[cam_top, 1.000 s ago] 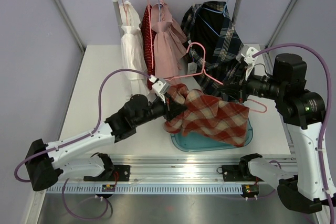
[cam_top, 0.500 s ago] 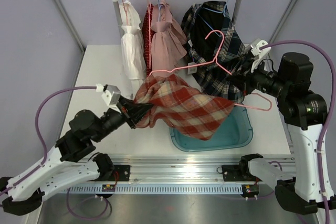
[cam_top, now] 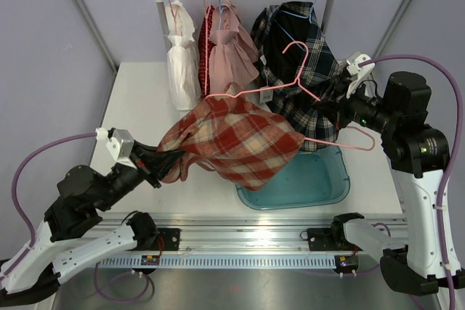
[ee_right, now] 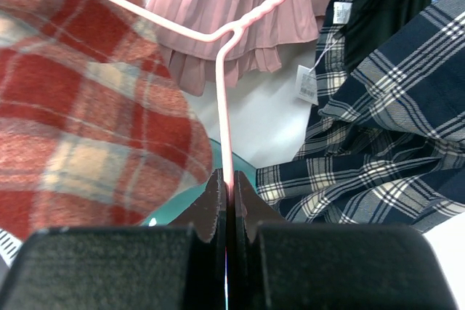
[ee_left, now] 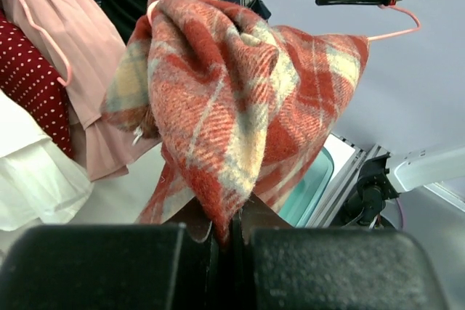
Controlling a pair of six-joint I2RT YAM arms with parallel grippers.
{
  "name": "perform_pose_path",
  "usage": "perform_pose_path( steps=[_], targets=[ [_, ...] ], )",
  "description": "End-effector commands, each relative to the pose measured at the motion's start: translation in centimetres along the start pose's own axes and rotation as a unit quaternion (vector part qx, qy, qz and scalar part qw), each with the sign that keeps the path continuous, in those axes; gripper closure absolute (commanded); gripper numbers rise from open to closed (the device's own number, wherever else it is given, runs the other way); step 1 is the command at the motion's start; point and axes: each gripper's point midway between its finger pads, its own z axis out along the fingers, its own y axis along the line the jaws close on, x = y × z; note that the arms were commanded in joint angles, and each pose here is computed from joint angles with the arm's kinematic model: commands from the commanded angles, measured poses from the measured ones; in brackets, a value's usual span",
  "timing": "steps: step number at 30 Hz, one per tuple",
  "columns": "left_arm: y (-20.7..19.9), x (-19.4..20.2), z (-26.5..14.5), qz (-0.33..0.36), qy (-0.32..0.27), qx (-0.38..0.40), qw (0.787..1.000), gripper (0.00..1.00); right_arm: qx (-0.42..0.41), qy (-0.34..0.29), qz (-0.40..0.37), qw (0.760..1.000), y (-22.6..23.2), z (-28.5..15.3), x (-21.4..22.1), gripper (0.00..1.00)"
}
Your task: Remove the skirt from the hanger
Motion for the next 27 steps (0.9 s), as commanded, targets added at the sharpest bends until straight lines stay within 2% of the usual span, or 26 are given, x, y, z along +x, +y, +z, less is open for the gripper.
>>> perform_pose_path(
  steps=[1, 7, 12, 17, 20, 21, 22, 24, 25, 26, 27],
  targets=[
    [-0.7, -3.9, -2.4, 0.011, -0.057, 0.016, 0.998, 1.00, 0.157, -0.045, -0.013, 0.986, -6.1, -1.2, -2.8, 1.00],
    [0.8, -3.8, -4.3, 0.026, -0.055, -0.018, 0.998, 1.00, 0.163, -0.067, -0.027, 0.984, -6.2, -1.9, -4.8, 1.00],
    [4.1, -2.6, -4.9, 0.035, -0.028, -0.106, 0.993, 1.00, 0.147, -0.083, -0.033, 0.985, -6.0, -1.5, -6.7, 1.00],
    [5.7, -1.9, -5.3, 0.039, -0.008, -0.151, 0.988, 1.00, 0.192, -0.092, -0.050, 0.976, -8.3, -1.3, -7.6, 1.00],
    [5.2, -2.3, -5.2, 0.037, -0.022, -0.138, 0.990, 1.00, 0.160, -0.098, -0.049, 0.981, -7.6, -0.1, -7.4, 1.00],
    [4.4, -2.3, -4.9, 0.038, -0.024, -0.114, 0.992, 1.00, 0.133, -0.109, -0.051, 0.984, -6.8, 0.4, -7.8, 1.00],
    [3.8, -2.0, -3.8, 0.041, -0.024, -0.095, 0.994, 1.00, 0.063, -0.111, -0.027, 0.991, -4.7, 1.8, -7.2, 1.00],
    [1.2, -1.2, -2.2, 0.044, -0.003, -0.025, 0.999, 1.00, 0.005, -0.122, -0.019, 0.992, -2.8, 3.5, -7.3, 1.00],
    [0.1, -1.7, -1.5, 0.046, -0.004, 0.003, 0.999, 1.00, -0.004, -0.114, -0.019, 0.993, -2.5, 4.5, -6.7, 1.00],
    [-2.1, -0.6, 0.0, 0.048, 0.029, 0.060, 0.997, 1.00, -0.008, -0.110, -0.025, 0.994, -2.3, 5.3, -6.5, 1.00],
    [-3.1, -0.5, 0.6, 0.047, 0.037, 0.084, 0.995, 1.00, -0.015, -0.105, -0.031, 0.994, -1.8, 6.0, -6.3, 1.00]
  ],
)
